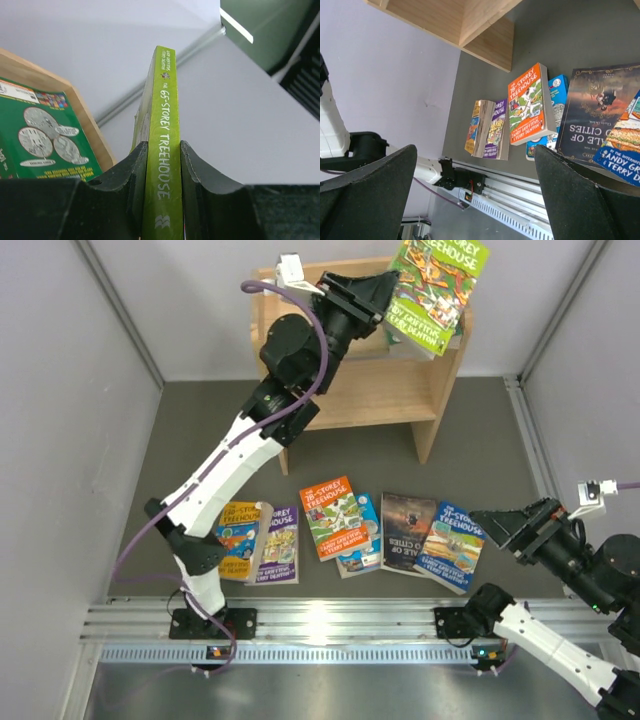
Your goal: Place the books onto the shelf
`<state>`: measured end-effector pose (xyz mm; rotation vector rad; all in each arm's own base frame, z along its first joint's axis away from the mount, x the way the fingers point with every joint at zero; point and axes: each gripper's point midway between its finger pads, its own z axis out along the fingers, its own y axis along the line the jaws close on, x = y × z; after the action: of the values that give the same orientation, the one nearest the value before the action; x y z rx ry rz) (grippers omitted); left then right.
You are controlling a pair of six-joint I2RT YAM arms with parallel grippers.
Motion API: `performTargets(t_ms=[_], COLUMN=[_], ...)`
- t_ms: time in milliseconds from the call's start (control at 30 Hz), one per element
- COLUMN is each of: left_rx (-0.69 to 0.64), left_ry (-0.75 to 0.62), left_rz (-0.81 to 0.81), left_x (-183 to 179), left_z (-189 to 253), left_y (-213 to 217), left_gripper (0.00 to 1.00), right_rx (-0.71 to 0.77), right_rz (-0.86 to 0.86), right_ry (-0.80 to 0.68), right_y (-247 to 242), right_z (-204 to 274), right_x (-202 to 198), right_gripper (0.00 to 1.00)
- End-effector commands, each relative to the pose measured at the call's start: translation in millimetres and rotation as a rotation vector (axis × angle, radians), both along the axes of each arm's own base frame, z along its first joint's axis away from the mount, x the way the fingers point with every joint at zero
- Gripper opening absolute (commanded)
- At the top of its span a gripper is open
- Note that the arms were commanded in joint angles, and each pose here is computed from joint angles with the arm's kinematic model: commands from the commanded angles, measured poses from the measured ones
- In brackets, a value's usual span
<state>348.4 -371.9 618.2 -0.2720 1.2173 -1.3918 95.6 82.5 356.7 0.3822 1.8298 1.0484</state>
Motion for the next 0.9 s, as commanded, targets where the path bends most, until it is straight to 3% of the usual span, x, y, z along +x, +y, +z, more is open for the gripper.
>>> performTargets(t_ms=[0,167,533,633,667,767,800,867], left_rx=[-0.377,-0.455,-0.232,-0.153,-0.139,-0.054,-0.025,0.067], left_ry=[-0.056,0.042,0.147,0.122,0.108,0.073,0.064,0.037], left_rz=[0.133,0.236,0.492,0.505,0.501,0.505,0.503,0.498], left_x=[12,52,51,54,55,58,60,67], left_z=[54,22,-34,-35,-33,-34,-36,-42], left_y=[42,26,10,5,1,-3,-5,-7], left_gripper=[0.0,0.0,0.01,0.11,0.23,0.43,0.59,0.72], right_rx=[0.008,0.011,0.034,0.048,0.047,0.05,0.051,0.057], right_rz=[0.0,-0.019,-0.066,-0.074,-0.076,-0.086,-0.084,-0.089], right_ry=[0.006,0.004,0.016,0.016,0.02,0.019,0.019,0.015], right_y=[-5,-13,-38,-44,-47,-52,-53,-55], right_z=[3,5,1,0,-2,-1,-1,0], right_x=[-5,-9,-21,-25,-26,-29,-30,-30], right_gripper=[1.0,1.0,1.0,1.0,1.0,1.0,1.0,1.0])
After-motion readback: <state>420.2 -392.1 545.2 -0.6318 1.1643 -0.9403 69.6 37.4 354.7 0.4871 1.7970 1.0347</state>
